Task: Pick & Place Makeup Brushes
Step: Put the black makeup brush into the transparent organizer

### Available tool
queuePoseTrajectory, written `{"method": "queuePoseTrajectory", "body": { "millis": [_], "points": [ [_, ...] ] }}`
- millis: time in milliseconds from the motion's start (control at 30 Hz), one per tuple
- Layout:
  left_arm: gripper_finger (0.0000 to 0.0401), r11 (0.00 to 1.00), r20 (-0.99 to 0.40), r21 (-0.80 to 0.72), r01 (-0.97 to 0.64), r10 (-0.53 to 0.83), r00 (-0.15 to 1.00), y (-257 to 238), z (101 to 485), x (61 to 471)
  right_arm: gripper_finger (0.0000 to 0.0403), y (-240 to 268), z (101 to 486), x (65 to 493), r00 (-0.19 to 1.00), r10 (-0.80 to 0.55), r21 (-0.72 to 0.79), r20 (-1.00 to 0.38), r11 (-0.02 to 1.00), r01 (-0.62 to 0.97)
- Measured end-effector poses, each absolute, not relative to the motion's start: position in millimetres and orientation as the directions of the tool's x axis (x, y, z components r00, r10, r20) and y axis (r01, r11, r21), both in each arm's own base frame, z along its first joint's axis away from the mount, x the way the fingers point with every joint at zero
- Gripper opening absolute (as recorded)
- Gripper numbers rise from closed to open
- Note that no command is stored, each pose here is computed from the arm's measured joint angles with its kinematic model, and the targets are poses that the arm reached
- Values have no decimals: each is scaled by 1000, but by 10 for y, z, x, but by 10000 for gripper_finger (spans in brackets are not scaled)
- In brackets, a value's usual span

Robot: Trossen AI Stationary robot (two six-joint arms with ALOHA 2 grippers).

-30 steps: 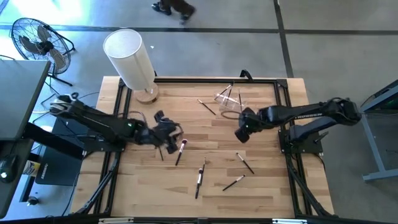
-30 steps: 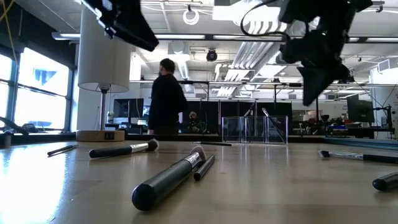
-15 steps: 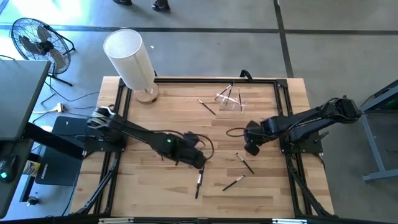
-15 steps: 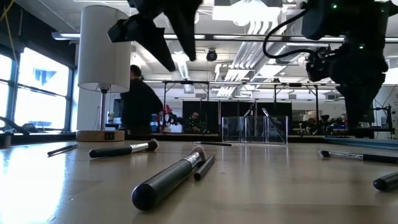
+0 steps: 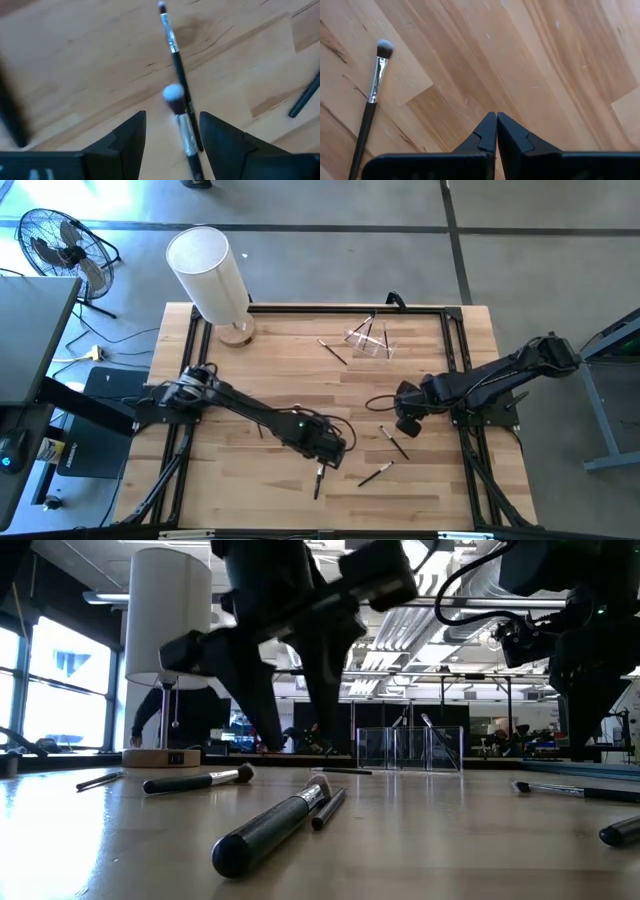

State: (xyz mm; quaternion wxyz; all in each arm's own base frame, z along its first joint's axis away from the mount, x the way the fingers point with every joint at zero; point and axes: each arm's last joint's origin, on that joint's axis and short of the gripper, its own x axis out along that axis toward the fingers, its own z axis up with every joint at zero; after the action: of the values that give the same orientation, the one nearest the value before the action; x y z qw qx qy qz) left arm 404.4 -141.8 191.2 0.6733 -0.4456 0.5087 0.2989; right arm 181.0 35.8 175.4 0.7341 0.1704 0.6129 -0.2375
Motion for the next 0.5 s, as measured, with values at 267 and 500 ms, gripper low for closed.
{"method": "queuePoseTrajectory", "body": {
  "millis": [267,500],
  "points": [
    [182,411,-954,-294,-863,-68,292,-1442,1748,4104,4,369,1754,1807,138,-145,-49,-980,843,535],
    [182,406,-950,-291,-867,-18,310,-1404,1754,4116,8,370,1754,1811,142,-144,-51,-979,854,517]
  ]
}}
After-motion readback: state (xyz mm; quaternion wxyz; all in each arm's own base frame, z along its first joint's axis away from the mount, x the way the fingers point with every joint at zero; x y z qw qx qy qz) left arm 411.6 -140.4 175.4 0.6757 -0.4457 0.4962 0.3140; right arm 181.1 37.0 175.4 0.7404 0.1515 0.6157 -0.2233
